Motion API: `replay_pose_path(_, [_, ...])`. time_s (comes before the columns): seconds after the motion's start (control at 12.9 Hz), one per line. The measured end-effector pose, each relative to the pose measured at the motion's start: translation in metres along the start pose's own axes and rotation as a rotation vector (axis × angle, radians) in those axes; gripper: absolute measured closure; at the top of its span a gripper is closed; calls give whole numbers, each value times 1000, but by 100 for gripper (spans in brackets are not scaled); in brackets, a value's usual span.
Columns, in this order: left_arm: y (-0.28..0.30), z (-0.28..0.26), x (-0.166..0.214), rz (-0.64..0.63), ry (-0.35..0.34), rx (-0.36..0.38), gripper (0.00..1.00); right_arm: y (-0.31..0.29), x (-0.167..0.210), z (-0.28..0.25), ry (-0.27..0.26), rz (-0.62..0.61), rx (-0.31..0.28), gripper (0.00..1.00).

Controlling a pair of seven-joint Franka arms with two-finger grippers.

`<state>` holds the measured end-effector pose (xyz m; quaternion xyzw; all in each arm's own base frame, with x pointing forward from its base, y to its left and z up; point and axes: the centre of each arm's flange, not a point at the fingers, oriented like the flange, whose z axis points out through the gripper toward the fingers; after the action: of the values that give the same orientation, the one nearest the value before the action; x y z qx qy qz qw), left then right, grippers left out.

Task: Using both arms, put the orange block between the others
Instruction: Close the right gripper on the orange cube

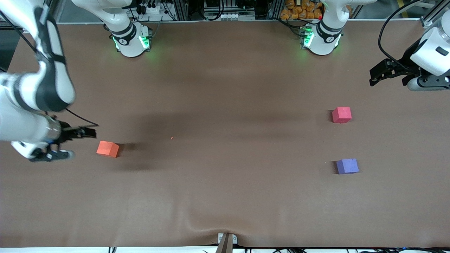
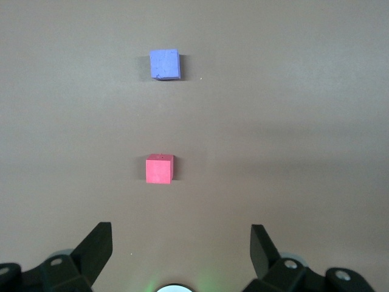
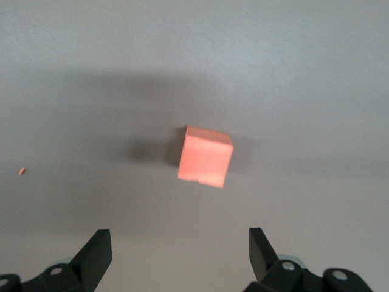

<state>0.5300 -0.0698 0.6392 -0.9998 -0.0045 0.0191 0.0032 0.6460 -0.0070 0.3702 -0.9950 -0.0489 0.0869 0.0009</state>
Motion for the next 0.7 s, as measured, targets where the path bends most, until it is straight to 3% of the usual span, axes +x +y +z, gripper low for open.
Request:
replay_pose_path(0.31, [-2,1,1,-3,-1,0,0,1,31,66,44,-12,-16,0])
replay_pose_path(0.7, [-2,0,1,-4,1,0,0,36,35,115,24,39,-15,0])
